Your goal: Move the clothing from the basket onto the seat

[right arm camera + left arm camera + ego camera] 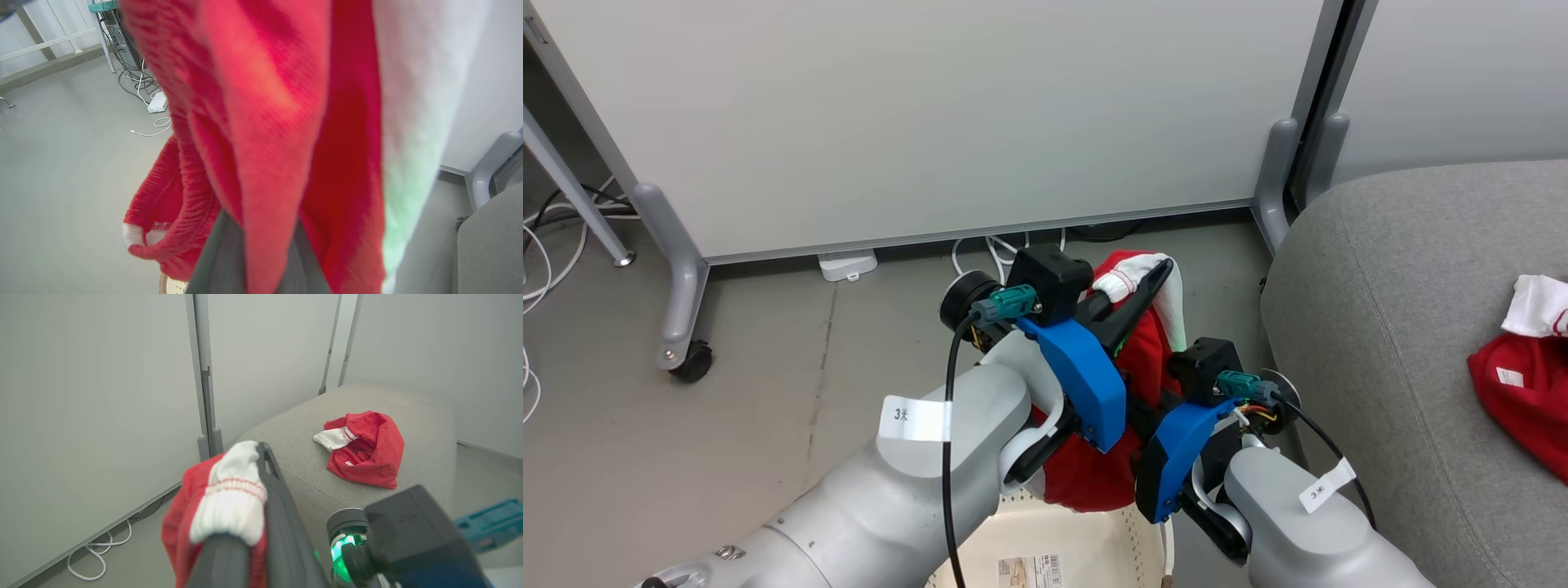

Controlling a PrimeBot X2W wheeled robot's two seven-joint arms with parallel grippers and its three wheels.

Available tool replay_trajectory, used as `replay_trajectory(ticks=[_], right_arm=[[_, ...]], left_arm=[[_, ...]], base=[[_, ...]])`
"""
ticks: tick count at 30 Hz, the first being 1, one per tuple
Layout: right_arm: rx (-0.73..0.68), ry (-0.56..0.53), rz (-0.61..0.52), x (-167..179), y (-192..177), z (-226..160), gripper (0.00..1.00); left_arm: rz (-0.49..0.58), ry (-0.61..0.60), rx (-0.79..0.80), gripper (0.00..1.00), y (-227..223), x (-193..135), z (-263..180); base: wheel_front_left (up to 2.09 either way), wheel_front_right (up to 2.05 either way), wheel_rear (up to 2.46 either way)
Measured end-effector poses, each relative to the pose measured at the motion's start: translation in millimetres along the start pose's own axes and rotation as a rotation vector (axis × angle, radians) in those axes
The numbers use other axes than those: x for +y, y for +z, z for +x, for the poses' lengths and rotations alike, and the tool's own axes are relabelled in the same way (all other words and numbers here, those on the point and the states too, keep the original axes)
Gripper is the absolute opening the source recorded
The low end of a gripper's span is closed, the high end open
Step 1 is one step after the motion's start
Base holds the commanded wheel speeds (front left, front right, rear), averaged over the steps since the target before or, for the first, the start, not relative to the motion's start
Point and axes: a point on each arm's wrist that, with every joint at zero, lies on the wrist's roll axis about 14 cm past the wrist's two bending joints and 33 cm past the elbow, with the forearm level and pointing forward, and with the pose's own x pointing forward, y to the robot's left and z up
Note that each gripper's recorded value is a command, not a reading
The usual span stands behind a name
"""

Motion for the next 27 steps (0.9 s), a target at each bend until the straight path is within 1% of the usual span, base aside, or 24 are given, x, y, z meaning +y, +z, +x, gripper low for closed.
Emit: replay_trajectory(ticks=[6,7,8,9,10,13,16,27], right_arm=[[-0.008,-0.003,0.001,-2.0,2.5,0.8,0.0],[-0.007,-0.004,0.003,-2.2,2.0,0.4,0.0],[-0.008,-0.004,0.003,-2.5,2.0,0.2,0.0],[-0.009,-0.005,0.001,-3.0,2.7,0.2,0.0],[-0.012,-0.007,0.001,-3.7,3.7,0.3,0.0],[-0.016,-0.011,0.002,-5.2,4.9,-0.2,0.0],[-0.028,-0.02,0.0,-9.1,8.6,-1.8,0.0],[-0.079,-0.054,-0.002,-27.1,21.7,-5.8,0.0]], left_arm=[[-0.007,0.0,0.0,0.0,-0.3,0.2,1.6],[-0.008,-0.001,-0.001,0.05,-0.1,-0.1,1.9],[-0.009,-0.001,-0.001,0.27,-0.1,0.0,2.2],[-0.01,-0.001,-0.002,0.8,0.1,0.1,2.4],[-0.011,0.002,-0.003,1.0,0.0,0.9,2.3],[-0.011,0.008,-0.004,1.0,-0.6,3.2,1.7],[-0.023,0.04,-0.019,1.0,-0.2,14.7,-2.6],[-0.061,0.144,-0.05,1.0,-29.7,40.2,-43.0]], base=[[0.0,0.0,0.0],[0.0,0.0,0.0],[0.0,0.0,0.0],[0.0,0.0,0.0],[0.0,0.0,0.0],[0.0,0.0,0.0],[0.0,0.0,0.0],[0.0,0.0,0.0]])
